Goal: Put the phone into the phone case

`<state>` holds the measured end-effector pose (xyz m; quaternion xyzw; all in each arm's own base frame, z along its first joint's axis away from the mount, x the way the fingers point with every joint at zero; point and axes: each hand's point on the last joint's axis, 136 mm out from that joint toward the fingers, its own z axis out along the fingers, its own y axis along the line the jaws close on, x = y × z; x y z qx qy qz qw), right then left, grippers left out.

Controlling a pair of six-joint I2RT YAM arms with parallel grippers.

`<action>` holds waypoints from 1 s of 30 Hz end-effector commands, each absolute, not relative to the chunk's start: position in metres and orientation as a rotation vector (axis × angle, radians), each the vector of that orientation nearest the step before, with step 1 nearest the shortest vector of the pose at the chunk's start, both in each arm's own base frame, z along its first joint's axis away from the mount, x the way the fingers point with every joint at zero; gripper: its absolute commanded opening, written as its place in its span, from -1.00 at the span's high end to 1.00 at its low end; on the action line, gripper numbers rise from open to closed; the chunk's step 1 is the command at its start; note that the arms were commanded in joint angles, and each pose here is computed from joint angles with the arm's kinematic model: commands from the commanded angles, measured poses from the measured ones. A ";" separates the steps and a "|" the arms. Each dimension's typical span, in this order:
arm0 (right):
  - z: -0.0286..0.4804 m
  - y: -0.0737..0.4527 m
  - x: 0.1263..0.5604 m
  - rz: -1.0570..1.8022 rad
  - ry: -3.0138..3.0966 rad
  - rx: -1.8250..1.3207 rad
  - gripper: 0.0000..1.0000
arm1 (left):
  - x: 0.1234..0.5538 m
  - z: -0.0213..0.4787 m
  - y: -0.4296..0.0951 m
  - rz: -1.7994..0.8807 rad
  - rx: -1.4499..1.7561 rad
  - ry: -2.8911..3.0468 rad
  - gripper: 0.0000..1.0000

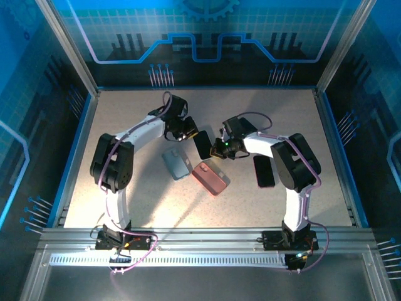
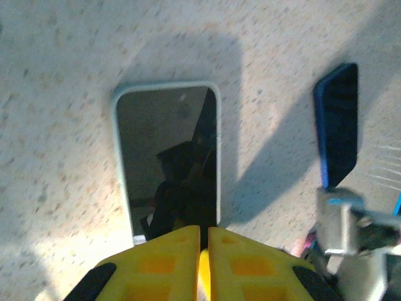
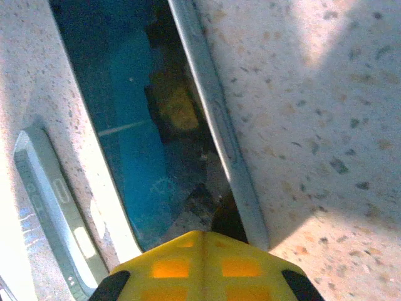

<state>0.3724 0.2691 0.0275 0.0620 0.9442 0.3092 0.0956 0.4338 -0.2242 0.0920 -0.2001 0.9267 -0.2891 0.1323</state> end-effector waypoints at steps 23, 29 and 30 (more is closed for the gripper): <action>0.071 0.273 0.353 0.964 2.782 0.040 1.00 | 0.424 0.020 -0.226 -0.805 -0.723 2.800 0.77; 0.053 0.265 0.333 0.955 2.853 0.034 1.00 | 0.427 0.012 -0.229 -0.820 -0.742 2.800 0.77; 0.048 0.264 0.330 0.951 2.867 0.039 1.00 | 0.428 0.011 -0.230 -0.825 -0.744 2.797 0.77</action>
